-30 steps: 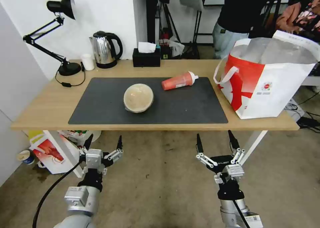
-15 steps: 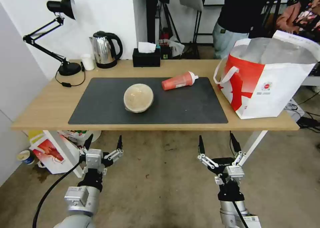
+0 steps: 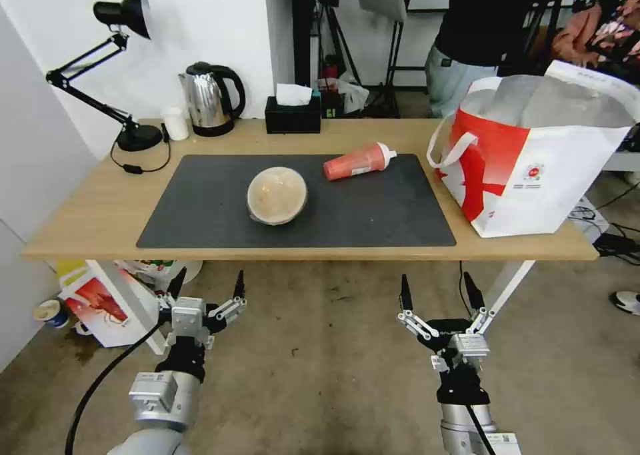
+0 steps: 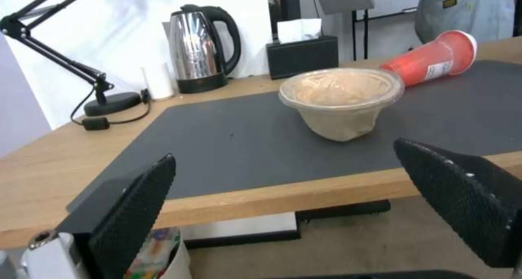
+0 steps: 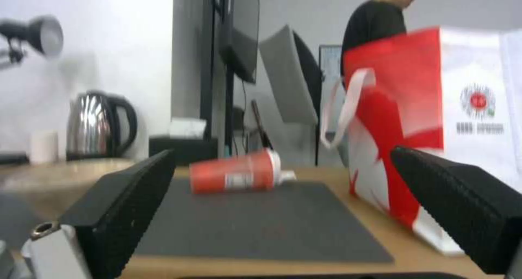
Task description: Pick up the trash from the table and place it into the takeout bag.
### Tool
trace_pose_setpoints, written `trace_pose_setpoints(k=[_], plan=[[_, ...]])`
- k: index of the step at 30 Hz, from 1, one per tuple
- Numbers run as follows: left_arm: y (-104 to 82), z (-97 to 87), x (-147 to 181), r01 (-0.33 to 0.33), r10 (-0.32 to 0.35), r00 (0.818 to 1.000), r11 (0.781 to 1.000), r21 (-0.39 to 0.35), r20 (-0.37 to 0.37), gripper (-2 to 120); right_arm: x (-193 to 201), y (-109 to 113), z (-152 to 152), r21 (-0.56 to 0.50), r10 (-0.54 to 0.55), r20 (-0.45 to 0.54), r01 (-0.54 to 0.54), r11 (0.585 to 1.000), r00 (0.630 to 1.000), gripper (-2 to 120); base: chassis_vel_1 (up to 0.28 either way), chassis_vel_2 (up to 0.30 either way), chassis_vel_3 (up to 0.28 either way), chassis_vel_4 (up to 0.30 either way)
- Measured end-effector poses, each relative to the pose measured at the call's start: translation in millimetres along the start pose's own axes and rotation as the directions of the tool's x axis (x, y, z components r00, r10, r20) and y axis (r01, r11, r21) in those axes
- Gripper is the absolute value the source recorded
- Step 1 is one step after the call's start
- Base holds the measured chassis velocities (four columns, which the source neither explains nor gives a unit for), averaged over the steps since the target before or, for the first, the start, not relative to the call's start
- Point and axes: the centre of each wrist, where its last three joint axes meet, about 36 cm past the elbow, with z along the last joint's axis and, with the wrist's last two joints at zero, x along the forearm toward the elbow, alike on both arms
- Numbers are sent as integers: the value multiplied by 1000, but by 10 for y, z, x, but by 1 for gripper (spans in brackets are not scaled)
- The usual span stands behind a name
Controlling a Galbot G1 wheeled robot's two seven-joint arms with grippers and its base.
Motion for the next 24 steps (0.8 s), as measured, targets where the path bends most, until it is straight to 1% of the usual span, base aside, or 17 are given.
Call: trace_pose_setpoints(k=[3, 5, 7, 9, 10, 14, 15, 17, 20, 24], plan=[[0, 0, 0, 0, 0, 1000, 1000, 0, 0, 100, -229, -95, -293, -34, -20, 91, 23, 999, 996, 100, 0, 0, 0, 0], [0, 0, 0, 0, 0, 1000, 1000, 0, 0, 100, -260, -107, -334, -35, -23, 100, 26, 999, 995, 100, 0, 0, 0, 0], [0, 0, 0, 0, 0, 1000, 1000, 0, 0, 100, -418, -170, -571, -35, -39, 136, 44, 998, 990, 100, 0, 0, 0, 0], [0, 0, 0, 0, 0, 1000, 1000, 0, 0, 100, -519, -198, -748, -32, -59, 150, 65, 997, 987, 100, 0, 0, 0, 0], [0, 0, 0, 0, 0, 1000, 1000, 0, 0, 100, -519, -198, -748, -32, -59, 150, 65, 997, 987, 100, 0, 0, 0, 0], [0, 0, 0, 0, 0, 1000, 1000, 0, 0, 100, -636, -223, -955, -30, -98, 158, 104, 994, 982, 100, 0, 0, 0, 0], [0, 0, 0, 0, 0, 1000, 1000, 0, 0, 100, -636, -223, -955, -30, -98, 158, 104, 994, 982, 100, 0, 0, 0, 0], [0, 0, 0, 0, 0, 1000, 1000, 0, 0, 100, -741, -250, -1059, -34, -132, 153, 139, 990, 979, 100, 0, 0, 0, 0], [0, 0, 0, 0, 0, 1000, 1000, 0, 0, 100, -807, -269, -1071, -39, -164, 158, 172, 984, 974, 100, 0, 0, 0, 0], [0, 0, 0, 0, 0, 1000, 1000, 0, 0, 100, -1133, -370, -968, -78, -292, 180, 310, 947, 939, 100, 0, 0, 0, 0]])
